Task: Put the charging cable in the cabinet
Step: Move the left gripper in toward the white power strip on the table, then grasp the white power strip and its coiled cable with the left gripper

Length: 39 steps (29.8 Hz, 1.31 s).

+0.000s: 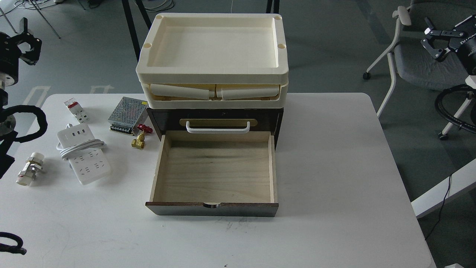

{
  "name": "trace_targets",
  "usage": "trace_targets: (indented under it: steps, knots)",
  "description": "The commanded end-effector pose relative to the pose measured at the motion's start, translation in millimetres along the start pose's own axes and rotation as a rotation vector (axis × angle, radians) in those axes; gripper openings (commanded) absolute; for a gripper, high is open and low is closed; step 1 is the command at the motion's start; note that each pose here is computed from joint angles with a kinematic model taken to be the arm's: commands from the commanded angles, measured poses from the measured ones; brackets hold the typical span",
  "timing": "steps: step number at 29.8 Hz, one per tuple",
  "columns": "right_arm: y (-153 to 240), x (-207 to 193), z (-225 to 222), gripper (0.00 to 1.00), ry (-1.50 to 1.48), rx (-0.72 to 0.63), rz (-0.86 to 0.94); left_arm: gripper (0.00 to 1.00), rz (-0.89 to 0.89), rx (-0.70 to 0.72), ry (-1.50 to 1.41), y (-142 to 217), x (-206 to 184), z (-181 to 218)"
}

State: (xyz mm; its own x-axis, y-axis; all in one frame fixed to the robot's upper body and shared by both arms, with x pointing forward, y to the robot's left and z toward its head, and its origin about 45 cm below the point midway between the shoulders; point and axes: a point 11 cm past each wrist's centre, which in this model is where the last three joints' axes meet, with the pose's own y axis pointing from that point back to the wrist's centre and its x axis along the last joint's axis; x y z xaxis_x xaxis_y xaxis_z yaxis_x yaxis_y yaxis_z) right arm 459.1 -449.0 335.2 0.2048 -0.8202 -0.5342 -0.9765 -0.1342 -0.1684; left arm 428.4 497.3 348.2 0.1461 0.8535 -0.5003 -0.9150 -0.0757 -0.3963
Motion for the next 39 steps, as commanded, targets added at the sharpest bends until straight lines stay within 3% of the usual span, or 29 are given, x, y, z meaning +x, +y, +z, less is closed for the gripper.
trace_targets:
  steps: [1, 3, 7, 14, 17, 21, 27, 32, 39]
  knots:
    - [0, 1, -1, 1.0, 0.001, 0.001, 0.003, 1.0, -0.221, 0.023, -0.174, -4, -51, 74]
    - [2, 3, 1, 1.0, 0.002, -0.002, 0.008, 1.0, -0.345, 0.056, -0.36, -1, -80, 108]
    - [7, 10, 6, 1.0, 0.001, -0.014, 0.024, 0.99, -0.607, 0.16, -0.759, 13, -135, 123]
    - [15, 26, 4, 1.0, 0.014, -0.012, 0.072, 0.98, -1.122, 0.436, -1.461, 70, -177, 59]
    - [23, 36, 11, 1.0, 0.014, -0.026, 0.097, 0.97, -1.305, 0.638, -1.731, 100, -142, 23]
    - [33, 47, 18, 1.0, 0.016, -0.042, 0.127, 0.97, -1.445, 0.947, -1.976, 128, -62, -10]
    - [43, 59, 23, 1.0, 0.021, -0.054, 0.163, 0.97, -1.418, 1.111, -2.046, 117, -1, -57]
    - [46, 62, 24, 1.0, 0.022, -0.058, 0.17, 0.97, -1.393, 1.123, -1.991, 109, 5, -92]
    - [49, 66, 19, 1.0, 0.032, -0.056, 0.18, 0.96, -1.423, 1.277, -1.939, 127, 32, -122]
